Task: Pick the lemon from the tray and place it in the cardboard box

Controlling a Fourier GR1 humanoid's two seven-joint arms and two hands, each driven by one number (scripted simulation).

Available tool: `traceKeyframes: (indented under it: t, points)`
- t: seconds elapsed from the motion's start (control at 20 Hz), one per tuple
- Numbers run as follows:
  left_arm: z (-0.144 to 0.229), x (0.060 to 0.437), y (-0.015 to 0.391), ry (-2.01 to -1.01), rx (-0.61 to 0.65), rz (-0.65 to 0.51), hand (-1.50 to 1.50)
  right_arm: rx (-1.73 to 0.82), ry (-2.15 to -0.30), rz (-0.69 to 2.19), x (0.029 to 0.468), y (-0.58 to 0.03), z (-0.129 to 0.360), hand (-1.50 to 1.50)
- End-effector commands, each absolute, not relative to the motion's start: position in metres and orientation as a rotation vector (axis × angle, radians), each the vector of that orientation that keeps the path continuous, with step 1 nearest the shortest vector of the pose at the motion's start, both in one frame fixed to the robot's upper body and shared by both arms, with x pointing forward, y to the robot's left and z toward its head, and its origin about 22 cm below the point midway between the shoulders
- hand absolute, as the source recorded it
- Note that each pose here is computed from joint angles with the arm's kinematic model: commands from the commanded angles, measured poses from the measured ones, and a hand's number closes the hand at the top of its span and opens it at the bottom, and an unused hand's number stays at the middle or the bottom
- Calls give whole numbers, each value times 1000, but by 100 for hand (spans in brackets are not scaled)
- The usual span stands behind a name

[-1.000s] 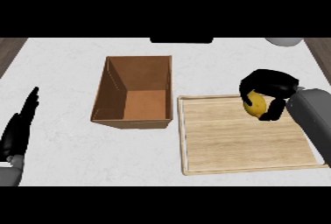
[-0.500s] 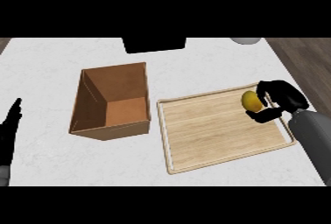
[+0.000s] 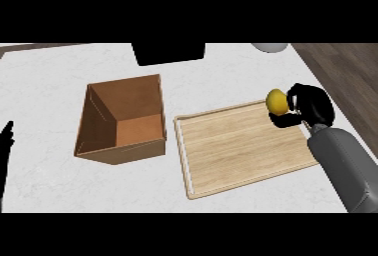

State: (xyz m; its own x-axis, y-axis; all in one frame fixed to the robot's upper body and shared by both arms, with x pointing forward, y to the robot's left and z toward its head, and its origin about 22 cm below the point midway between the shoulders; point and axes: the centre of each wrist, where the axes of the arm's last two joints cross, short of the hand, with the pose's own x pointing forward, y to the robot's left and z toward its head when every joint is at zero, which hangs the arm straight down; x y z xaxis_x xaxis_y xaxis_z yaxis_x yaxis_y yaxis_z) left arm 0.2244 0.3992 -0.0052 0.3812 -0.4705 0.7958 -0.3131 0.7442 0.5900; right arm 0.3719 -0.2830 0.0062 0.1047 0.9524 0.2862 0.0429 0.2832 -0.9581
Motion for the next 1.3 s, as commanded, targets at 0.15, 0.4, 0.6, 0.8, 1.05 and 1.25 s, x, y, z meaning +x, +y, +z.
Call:
traceKeyframes:
  t: [0.15,0.4,0.6,0.8,1.05,1.25]
  points:
    - [-7,221,395,-1219,741,-142,0,-1132,-1447,762,377,-174,36,150]
    - [-5,230,387,-1246,724,-140,0,-1058,-1535,639,363,-75,81,150]
    - [5,243,375,-1298,682,-179,0,-1098,-1505,529,345,-33,123,150]
    - [13,263,355,-1334,639,-202,0,-1161,-1458,418,321,-1,172,150]
    - [13,272,351,-1357,629,-232,0,-1154,-1391,312,316,18,191,150]
    - [18,270,364,-1380,627,-238,0,-1133,-1365,282,342,12,188,150]
